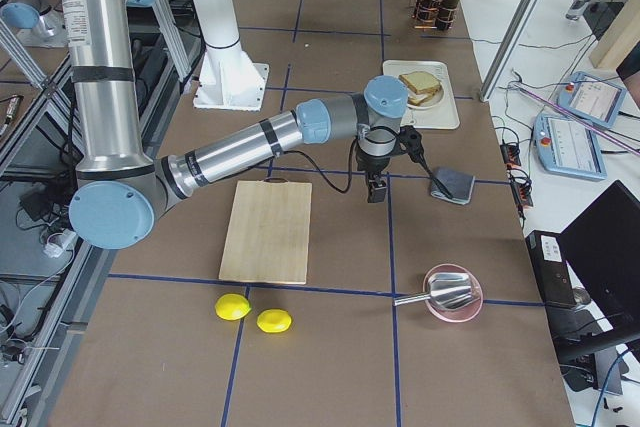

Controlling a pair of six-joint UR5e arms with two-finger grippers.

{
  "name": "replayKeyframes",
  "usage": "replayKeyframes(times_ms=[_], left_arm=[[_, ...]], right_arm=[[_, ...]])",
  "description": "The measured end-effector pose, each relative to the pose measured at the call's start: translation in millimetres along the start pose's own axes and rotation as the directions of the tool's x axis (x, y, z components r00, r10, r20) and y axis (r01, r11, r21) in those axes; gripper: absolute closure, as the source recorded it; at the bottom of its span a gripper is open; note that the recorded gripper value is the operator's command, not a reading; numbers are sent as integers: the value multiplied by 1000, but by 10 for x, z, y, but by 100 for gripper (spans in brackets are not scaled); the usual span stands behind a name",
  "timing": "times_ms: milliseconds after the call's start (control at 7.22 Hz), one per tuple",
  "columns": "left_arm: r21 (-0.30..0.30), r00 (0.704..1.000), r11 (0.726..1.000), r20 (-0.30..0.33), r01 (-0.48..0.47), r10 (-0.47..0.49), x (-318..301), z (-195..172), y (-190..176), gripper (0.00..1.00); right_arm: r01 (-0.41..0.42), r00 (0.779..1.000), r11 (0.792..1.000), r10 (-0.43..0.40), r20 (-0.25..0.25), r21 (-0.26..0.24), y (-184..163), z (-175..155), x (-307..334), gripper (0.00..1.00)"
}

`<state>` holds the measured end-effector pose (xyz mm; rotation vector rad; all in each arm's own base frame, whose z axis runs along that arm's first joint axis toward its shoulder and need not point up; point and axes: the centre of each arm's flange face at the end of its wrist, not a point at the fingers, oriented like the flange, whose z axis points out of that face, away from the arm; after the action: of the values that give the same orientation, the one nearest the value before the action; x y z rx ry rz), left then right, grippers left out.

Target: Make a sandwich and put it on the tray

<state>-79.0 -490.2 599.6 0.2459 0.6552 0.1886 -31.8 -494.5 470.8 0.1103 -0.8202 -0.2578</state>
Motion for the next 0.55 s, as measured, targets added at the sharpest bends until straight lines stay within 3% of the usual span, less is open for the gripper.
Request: replayKeyframes(times_ms=[277,554], left_arm=[[-33,996,999,-81,33,-36,9,-71,150,0],[-40,993,998,-109,43,-47,22,-54,217,0]], right_arm=[[-1,1000,1000,2,6,-4,-4,-2,-33,0],[11,1000,1000,-11,13,-3,-42,-3,-102,0]])
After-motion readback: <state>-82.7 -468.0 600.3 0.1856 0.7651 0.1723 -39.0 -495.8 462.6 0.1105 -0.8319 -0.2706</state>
